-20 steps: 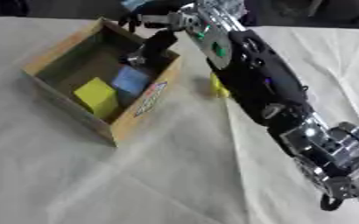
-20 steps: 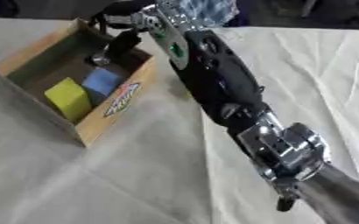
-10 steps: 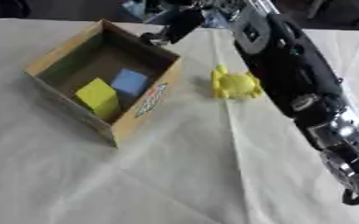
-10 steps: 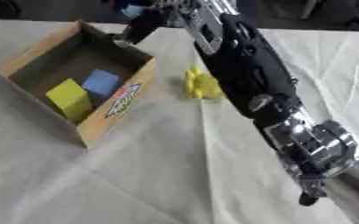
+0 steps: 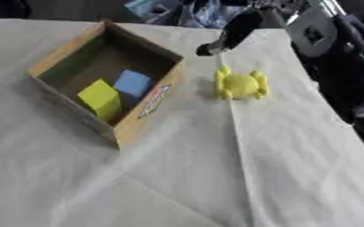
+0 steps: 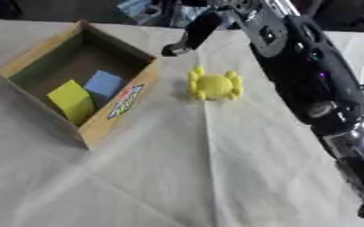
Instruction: Pick up objects on the table and place them in the box.
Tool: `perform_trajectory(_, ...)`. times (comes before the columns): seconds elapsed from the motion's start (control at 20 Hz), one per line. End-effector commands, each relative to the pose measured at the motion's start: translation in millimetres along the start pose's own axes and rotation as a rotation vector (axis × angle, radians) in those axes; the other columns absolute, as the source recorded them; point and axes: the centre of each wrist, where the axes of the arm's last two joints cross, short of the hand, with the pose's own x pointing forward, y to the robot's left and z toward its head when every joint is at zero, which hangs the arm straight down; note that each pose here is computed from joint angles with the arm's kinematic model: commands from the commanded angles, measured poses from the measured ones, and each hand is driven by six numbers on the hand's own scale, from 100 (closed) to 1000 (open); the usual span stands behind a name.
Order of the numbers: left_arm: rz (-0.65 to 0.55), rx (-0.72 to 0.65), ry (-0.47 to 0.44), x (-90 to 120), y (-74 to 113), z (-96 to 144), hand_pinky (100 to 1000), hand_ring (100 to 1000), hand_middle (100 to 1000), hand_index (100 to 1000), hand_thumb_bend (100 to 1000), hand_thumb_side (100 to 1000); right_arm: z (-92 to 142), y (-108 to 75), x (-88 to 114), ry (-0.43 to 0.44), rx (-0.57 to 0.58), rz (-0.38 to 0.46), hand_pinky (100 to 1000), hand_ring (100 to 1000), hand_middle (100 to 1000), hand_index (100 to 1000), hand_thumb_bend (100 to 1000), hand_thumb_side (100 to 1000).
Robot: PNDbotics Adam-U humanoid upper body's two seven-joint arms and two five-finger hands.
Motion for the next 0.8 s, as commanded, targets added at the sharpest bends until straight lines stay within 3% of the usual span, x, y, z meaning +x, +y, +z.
perform_trajectory(0.05,-0.018,-0.006,-0.036,4.8,4.4,-5.9,614,838,1000,666,226,938,22.9,-13.3,-6.3,0.041,-0.022,0.084,967,934,825,965,539,411)
perform_trajectory(0.45,-0.021,-0.004,-0.043,5.4,4.7,-7.2,614,838,1000,666,226,937,51.7,5.9,-18.7,0.096,0.030,0.138,973,947,833,961,579,432)
perform_trajectory(0.8,-0.018,-0.006,-0.043,5.6,4.1,-7.3,614,839,1000,666,225,938,57.9,22.3,-26.4,0.141,0.090,0.134,979,958,839,961,588,462)
